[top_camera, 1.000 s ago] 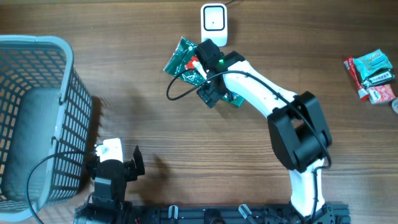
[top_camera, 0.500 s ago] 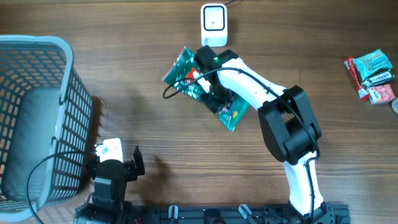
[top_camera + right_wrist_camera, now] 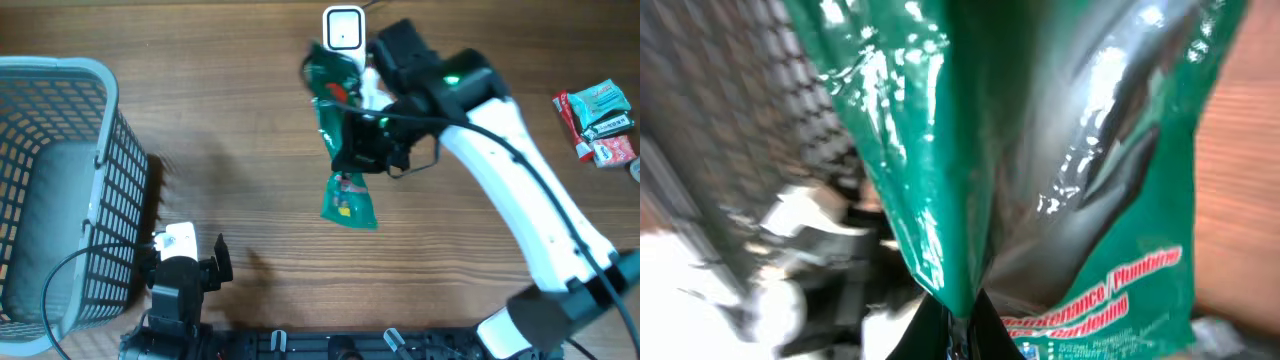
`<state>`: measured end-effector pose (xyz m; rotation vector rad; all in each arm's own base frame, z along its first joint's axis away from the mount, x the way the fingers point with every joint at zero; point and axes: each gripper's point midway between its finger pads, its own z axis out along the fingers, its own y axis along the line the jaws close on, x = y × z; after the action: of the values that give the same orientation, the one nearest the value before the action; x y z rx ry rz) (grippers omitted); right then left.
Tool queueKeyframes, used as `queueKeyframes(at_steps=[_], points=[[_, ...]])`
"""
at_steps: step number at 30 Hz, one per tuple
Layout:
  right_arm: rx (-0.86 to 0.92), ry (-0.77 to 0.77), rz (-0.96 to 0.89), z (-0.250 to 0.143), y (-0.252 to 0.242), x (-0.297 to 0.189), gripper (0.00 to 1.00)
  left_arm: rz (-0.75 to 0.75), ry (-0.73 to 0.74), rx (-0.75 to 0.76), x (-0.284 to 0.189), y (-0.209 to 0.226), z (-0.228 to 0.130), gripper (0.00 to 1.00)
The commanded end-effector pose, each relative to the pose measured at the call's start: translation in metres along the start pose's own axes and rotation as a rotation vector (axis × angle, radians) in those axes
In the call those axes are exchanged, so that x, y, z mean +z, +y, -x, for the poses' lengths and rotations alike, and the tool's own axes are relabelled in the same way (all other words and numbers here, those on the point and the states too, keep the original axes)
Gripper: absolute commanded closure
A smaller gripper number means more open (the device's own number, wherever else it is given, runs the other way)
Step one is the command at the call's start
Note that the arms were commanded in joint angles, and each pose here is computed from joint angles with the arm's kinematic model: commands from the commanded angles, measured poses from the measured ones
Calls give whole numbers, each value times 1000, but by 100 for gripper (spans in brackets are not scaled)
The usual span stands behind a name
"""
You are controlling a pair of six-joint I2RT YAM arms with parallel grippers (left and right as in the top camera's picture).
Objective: Scan the item barcode
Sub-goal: 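Lift the glove pack up to the scanner face with the right gripper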
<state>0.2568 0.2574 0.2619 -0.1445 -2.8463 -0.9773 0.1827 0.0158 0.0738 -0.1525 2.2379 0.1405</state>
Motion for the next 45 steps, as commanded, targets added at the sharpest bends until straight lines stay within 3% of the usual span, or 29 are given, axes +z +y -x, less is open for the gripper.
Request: queueKeyframes(at_steps=[1,7,10,13,22,35,38,40,45], points=[[169,192,247,-28,39,-19,96,-3,6,17,1,0,-3,0],[288,436,496,-51,63,-59,96,-3,6,17,1,0,-3,0],[185,436,661,-44,70,-85,96,-3,6,17,1,0,-3,0],[-26,307,808,-27,65,-111,96,-3,6,17,1,0,-3,0],[-409,-64,939,12,37,-154,96,-3,6,17,1,0,-3,0],[-493,-201,928,4,26,-179,96,-3,6,17,1,0,-3,0],[-432,-233,888,-5,19,-193,96,-3,6,17,1,0,-3,0],[-261,-236,821,-7,6,-200,96,-3,6,17,1,0,-3,0],[-181,-323,830,-9,-7,-225,96,-3,6,17,1,0,-3,0]])
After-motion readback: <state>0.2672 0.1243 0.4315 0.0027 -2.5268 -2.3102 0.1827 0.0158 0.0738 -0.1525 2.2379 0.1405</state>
